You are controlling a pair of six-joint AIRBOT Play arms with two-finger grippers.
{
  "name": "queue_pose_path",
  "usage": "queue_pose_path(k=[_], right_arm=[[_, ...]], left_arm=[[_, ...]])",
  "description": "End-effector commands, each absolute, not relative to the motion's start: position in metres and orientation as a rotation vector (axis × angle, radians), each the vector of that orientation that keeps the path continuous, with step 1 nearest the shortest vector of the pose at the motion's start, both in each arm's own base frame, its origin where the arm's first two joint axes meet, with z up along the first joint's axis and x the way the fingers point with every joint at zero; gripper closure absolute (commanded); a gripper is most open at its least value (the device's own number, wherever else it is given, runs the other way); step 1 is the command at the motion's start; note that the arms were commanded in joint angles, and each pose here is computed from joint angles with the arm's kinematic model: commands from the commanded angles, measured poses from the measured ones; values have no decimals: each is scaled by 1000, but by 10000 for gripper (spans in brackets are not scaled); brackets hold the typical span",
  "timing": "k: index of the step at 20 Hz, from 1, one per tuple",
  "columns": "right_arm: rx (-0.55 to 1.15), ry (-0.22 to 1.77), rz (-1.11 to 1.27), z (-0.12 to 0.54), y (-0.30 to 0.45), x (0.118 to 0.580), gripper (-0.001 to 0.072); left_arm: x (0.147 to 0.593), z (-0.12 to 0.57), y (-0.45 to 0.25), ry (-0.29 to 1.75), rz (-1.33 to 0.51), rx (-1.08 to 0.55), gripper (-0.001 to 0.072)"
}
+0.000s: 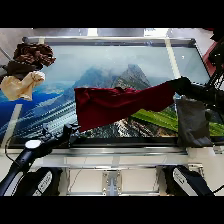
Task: Fold the shirts.
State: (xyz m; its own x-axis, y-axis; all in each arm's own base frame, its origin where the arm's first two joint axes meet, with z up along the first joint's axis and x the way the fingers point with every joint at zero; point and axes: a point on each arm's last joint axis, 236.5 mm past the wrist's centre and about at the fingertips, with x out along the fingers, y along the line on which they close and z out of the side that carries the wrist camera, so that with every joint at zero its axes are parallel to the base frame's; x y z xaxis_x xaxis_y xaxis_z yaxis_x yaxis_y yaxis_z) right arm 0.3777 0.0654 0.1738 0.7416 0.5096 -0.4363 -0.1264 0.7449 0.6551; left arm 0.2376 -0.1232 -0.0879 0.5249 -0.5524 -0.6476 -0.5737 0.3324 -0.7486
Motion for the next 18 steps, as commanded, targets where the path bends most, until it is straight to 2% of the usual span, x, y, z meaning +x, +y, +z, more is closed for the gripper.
queue_pose_path(k=[1, 3, 4, 10, 12, 18], right_arm=[[646, 639, 375, 176, 65, 379, 692], [645, 636, 373, 176, 65, 379, 692], [645, 634, 372, 176, 64, 380, 692], [645, 631, 369, 177, 63, 380, 691], [645, 630, 369, 177, 63, 380, 691], [656, 613, 366, 180, 62, 383, 691]], left_arm=[[240, -99, -121, 1086, 57, -1256, 62], [244, -101, -118, 1066, 80, -1252, 73], [245, -104, -115, 1061, 97, -1251, 106], [243, -126, -104, 1085, 185, -1237, 125], [244, -126, -102, 1078, 190, -1235, 214], [243, -125, -106, 1090, 180, -1251, 221]])
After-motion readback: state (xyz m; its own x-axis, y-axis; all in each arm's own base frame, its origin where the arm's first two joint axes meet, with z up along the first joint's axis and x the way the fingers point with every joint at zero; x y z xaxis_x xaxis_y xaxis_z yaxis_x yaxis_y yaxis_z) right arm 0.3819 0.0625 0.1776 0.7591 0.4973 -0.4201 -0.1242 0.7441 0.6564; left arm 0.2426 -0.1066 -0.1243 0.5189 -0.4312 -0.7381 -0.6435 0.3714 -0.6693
